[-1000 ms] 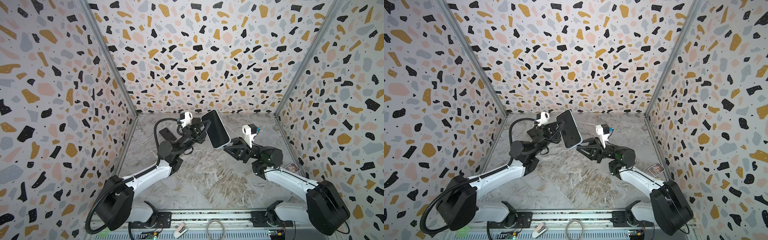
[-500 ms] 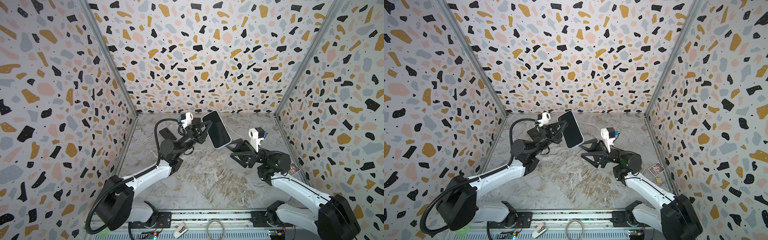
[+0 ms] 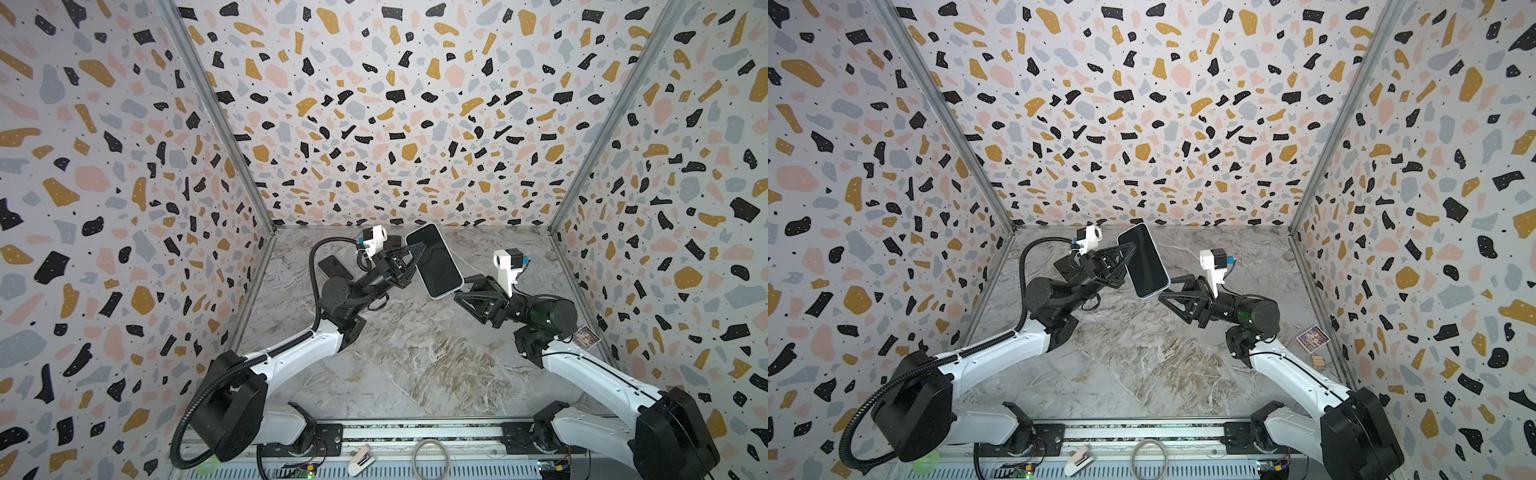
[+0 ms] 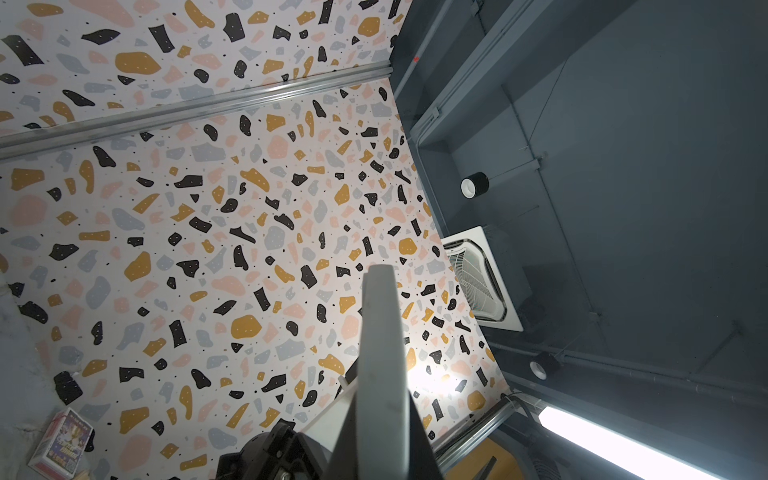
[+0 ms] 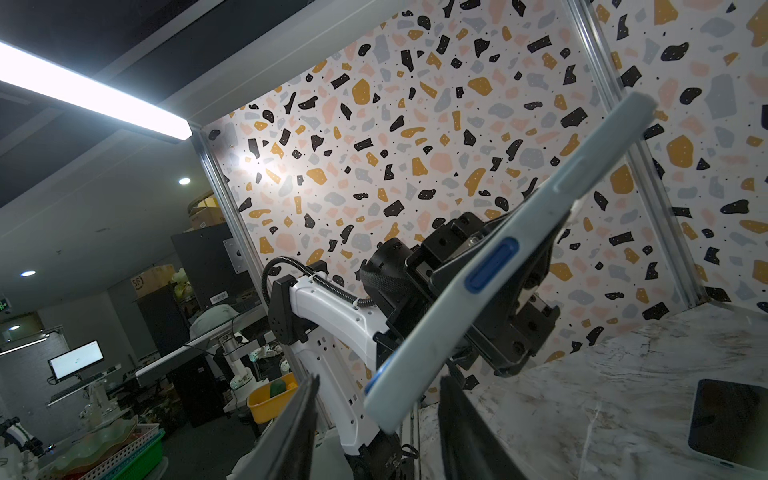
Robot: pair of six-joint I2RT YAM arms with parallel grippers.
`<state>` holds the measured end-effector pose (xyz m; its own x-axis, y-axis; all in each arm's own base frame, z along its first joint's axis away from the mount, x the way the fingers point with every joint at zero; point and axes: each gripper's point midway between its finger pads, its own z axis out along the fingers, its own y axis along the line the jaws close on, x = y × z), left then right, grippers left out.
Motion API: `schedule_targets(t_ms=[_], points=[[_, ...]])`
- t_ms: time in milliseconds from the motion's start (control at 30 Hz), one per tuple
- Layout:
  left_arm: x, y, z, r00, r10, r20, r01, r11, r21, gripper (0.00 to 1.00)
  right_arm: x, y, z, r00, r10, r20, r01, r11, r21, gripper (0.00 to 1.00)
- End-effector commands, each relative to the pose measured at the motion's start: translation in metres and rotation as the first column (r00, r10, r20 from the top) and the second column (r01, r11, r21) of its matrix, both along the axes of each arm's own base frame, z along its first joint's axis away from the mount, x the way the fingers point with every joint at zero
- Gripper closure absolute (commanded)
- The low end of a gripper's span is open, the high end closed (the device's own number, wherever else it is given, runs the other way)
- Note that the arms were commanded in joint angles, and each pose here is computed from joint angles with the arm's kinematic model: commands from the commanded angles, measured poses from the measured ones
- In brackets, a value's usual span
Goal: Take the phone out of the phone case
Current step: 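Close the right gripper on the phone edge beside the left gripper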
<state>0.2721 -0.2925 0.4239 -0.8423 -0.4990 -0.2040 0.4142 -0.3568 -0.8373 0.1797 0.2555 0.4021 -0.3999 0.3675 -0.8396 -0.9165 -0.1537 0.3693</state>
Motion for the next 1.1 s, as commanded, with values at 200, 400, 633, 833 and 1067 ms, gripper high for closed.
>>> schedule_targets(t_ms=[200, 400, 633, 833, 1067], points=[[-0.021, 0.015, 0.030, 0.993, 0.009, 0.120, -0.002, 0.998, -0.060, 1.00, -0.006, -0.016, 0.023, 0.998, -0.015, 0.058, 0.012, 0.998, 0.064, 0.61], [-0.021, 0.014, 0.030, 0.992, 0.014, 0.126, -0.008, 0.999, -0.048, 1.00, -0.005, -0.015, 0.024, 0.998, -0.009, 0.057, 0.005, 0.998, 0.066, 0.67], [-0.020, 0.014, 0.031, 0.992, 0.017, 0.127, -0.011, 0.999, -0.052, 1.00, -0.004, -0.015, 0.019, 0.999, 0.000, 0.049, -0.004, 0.998, 0.069, 0.81], [-0.021, 0.015, 0.038, 0.992, 0.006, 0.126, 0.003, 0.997, -0.075, 1.00, -0.008, -0.017, 0.018, 0.998, 0.003, 0.062, -0.009, 0.996, 0.090, 0.91], [-0.030, 0.017, 0.053, 0.990, -0.030, 0.136, 0.046, 0.992, -0.119, 1.00, -0.011, -0.018, 0.012, 0.996, 0.006, 0.088, -0.015, 0.995, 0.102, 0.94]])
